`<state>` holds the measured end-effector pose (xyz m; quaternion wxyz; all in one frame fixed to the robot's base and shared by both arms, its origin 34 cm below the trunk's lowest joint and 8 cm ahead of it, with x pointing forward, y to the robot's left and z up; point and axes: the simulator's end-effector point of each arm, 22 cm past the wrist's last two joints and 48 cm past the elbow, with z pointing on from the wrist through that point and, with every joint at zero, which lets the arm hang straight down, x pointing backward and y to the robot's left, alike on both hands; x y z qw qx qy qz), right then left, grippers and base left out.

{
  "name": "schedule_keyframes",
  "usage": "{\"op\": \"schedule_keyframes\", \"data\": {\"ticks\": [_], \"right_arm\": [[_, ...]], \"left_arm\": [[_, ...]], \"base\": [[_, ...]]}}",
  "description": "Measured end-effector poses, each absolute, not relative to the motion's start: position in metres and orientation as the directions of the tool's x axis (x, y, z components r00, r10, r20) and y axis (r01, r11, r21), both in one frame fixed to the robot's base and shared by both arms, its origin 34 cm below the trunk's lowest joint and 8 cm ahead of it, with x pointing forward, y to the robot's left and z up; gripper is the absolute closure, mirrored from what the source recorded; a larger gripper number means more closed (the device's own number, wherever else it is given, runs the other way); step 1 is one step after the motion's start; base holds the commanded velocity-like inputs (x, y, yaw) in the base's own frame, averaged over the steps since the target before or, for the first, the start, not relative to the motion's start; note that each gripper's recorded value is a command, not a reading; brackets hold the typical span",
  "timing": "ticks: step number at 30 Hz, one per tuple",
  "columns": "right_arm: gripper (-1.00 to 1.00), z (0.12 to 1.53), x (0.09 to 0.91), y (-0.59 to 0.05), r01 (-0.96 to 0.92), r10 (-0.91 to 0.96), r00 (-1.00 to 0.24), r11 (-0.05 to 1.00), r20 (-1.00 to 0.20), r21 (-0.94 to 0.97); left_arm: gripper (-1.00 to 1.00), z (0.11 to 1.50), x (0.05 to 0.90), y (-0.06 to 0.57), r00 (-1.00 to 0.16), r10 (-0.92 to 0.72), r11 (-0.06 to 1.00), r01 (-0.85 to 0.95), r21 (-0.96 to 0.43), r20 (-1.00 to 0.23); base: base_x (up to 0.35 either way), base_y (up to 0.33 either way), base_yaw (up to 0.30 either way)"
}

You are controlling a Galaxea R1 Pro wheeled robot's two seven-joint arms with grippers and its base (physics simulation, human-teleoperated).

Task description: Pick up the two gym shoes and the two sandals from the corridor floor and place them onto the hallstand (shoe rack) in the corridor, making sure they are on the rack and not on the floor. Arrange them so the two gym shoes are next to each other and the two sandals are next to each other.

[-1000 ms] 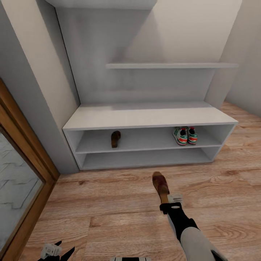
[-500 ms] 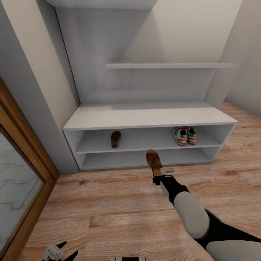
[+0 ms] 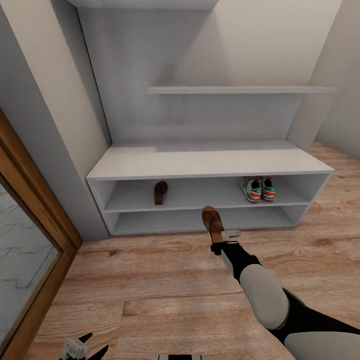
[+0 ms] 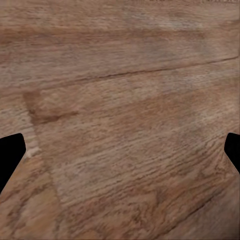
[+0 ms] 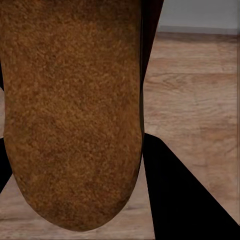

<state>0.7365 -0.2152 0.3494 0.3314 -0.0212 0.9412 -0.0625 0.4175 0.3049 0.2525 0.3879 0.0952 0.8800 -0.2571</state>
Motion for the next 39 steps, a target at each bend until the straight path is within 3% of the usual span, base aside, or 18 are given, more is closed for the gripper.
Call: {"op": "schedule_keyframes", "data": {"ticks": [20,39], "right_arm": [[1.0,0.347,0.735,-0.213,-0.001,-0.077,-0.782,0.992,-0.619,-0.122],[1.0,0.337,0.731,-0.215,0.0,-0.079,-0.795,0.991,-0.602,-0.13]], "left_arm": [[-1.0,0.249,0.412,0.299,-0.69,-0.037,0.846,0.363,-0.391,-0.722],[-1.0,0.244,0.408,0.289,-0.7,-0.042,0.839,0.363,-0.406,-0.713]], "base": [[0.026,-0.015,0.004],[0.211,-0.166,0.207]]}}
